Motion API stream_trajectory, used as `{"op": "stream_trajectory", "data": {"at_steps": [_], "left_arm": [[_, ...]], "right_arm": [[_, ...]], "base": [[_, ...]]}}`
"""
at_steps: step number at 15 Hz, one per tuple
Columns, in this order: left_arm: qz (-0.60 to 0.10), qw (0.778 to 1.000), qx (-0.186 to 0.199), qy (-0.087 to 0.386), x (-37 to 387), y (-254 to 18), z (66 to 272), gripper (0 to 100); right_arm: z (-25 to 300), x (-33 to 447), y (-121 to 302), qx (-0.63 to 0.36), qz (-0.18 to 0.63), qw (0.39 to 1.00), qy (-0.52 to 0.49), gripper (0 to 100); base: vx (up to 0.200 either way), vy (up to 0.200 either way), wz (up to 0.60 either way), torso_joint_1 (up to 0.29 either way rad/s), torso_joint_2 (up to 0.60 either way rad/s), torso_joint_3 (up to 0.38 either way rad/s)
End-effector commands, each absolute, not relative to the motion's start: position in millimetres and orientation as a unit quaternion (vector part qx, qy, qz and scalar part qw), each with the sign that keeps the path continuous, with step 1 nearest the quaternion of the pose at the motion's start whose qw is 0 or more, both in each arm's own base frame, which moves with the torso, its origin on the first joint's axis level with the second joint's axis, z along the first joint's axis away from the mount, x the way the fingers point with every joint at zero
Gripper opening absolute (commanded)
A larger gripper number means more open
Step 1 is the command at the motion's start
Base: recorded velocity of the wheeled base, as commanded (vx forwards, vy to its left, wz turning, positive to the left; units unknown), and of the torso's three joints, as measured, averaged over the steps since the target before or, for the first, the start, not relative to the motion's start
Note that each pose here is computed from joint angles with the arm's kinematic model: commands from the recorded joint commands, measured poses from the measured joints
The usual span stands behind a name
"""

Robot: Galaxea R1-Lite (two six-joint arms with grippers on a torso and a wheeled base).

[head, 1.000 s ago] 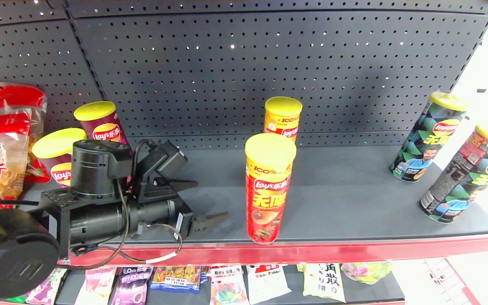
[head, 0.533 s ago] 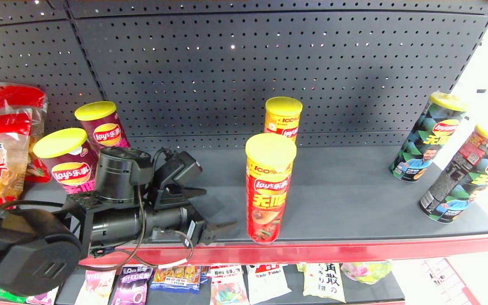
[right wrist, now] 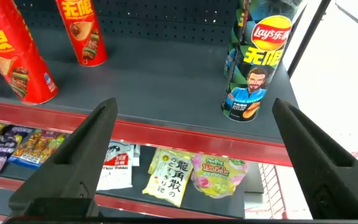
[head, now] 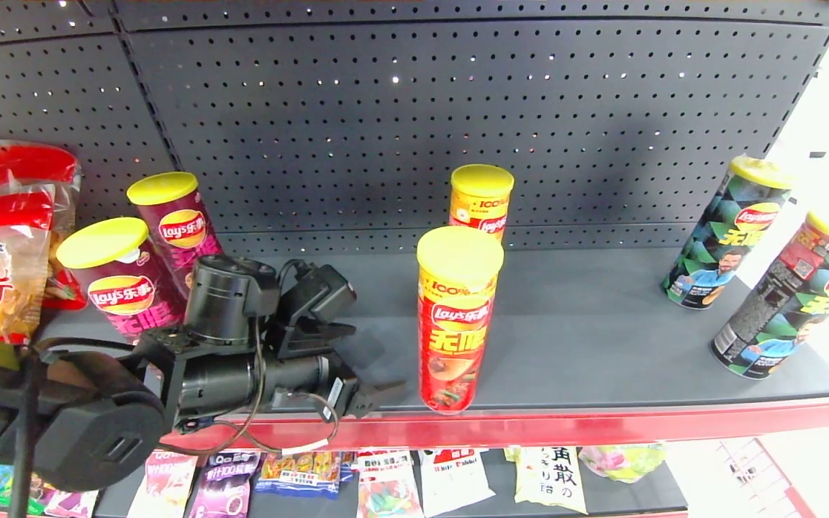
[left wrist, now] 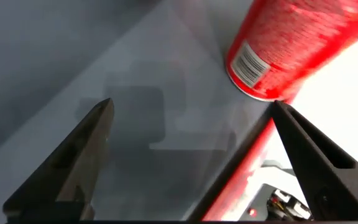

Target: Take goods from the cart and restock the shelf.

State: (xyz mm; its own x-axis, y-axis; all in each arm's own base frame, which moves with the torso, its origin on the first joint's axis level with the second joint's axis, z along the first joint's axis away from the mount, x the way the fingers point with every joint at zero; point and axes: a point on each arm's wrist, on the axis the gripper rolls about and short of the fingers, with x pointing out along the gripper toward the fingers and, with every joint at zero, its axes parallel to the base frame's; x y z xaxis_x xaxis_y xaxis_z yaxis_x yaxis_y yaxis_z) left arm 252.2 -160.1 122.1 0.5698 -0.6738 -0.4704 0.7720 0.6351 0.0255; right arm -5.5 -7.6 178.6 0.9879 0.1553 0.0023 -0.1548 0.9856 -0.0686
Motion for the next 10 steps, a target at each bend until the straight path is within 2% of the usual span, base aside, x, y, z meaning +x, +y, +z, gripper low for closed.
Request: {"op": "stream_trajectory", "data": {"at_steps": [1, 10], "left_arm": [[-0.411, 0.878, 0.115, 0.217, 258.9, -164.2, 118.4, 100], [-0.412, 0.877, 0.116, 0.218, 264.8, -168.9, 115.7, 100]], "right_arm": [[178.6, -4.5, -7.2, -0.035, 0.078, 0.996, -0.001, 100], [178.7, -3.8, -6.9, -0.036, 0.078, 0.996, 0.001, 100]], "base": [[0.0, 0.0, 0.0, 0.0, 0.0, 0.0], [0.0, 0.0, 0.0, 0.0, 0.0, 0.0]]}}
